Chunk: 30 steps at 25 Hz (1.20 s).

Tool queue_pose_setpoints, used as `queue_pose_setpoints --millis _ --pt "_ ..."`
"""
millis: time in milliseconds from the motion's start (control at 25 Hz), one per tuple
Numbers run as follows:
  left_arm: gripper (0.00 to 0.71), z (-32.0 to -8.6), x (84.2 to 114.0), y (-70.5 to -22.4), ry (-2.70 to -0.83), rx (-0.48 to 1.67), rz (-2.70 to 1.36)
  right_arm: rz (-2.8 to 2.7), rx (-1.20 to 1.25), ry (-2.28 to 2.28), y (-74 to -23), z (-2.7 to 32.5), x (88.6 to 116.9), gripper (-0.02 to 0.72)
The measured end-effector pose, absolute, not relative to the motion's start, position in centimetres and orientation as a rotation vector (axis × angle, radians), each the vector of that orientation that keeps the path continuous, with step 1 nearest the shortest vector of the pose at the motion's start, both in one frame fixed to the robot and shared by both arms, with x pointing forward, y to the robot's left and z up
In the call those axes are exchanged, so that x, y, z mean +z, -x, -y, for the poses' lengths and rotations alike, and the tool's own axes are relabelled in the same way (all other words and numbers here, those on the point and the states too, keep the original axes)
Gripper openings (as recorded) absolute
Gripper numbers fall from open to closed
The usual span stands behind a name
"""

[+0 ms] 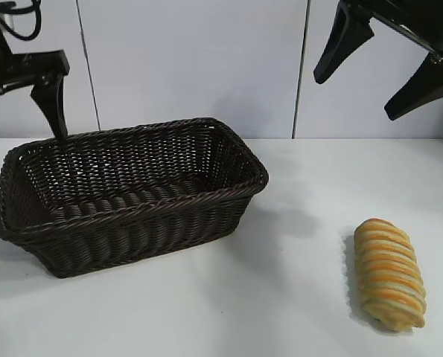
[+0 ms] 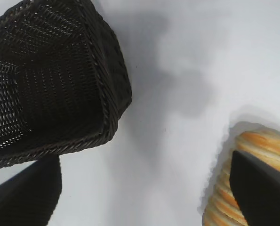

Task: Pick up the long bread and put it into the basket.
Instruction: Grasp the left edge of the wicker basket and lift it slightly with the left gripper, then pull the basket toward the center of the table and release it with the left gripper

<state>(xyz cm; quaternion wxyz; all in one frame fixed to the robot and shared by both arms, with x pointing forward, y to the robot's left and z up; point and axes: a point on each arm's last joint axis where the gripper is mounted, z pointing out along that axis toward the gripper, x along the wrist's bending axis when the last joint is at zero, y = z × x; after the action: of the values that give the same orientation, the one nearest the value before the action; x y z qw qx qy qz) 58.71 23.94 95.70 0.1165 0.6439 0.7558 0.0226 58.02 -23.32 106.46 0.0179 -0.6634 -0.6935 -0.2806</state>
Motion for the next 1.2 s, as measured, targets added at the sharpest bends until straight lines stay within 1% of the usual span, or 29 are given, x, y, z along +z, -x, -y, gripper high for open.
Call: queue_pose_setpoints --millis 80,240,440,480,560,640,720,760,800,1000,1200 --pt "0.695 -24.3 94.6 -58.9 -1.911 0.053 -2.221 2.154 -0.872 2.061 -58.0 23.3 106.5 0.696" --pt "0.695 -24.2 92.6 -59.4 -1.931 0.030 -2.233 2.154 -0.873 2.061 -58.0 23.3 106.5 0.696" --pt "0.694 -24.0 91.7 -59.7 -1.909 0.010 -2.239 2.154 -0.874 2.062 -58.0 23.3 106.5 0.696" --pt "0.672 -23.9 91.7 -59.7 -1.899 0.007 -2.238 2.154 -0.874 2.062 -58.0 23.3 106.5 0.696" --pt "0.561 -23.8 91.7 -59.8 -1.891 0.002 -2.228 2.154 -0.876 2.063 -58.0 23.3 106.5 0.696" --pt "0.384 -23.8 91.7 -59.8 -1.892 -0.004 -2.222 2.154 -0.876 2.063 -58.0 23.3 106.5 0.696" --pt "0.228 -23.7 91.7 -59.8 -1.878 -0.010 -2.222 2.154 -0.876 2.063 -58.1 23.3 106.5 0.696" --pt "0.157 -23.7 91.7 -59.8 -1.869 -0.017 -2.226 2.154 -0.876 2.063 -58.1 23.3 106.5 0.696" --pt "0.111 -23.6 91.8 -59.9 -1.842 -0.026 -2.236 2.154 -0.876 2.063 -58.1 23.3 106.5 0.696" --pt "0.107 -23.5 92.1 -60.1 -1.836 -0.038 -2.238 2.154 -0.877 2.063 -58.1 23.3 106.5 0.696" --pt "0.102 -23.0 94.5 -61.2 -1.933 -0.092 -2.140 2.154 -0.877 2.063 -58.1 23.3 106.5 0.696"
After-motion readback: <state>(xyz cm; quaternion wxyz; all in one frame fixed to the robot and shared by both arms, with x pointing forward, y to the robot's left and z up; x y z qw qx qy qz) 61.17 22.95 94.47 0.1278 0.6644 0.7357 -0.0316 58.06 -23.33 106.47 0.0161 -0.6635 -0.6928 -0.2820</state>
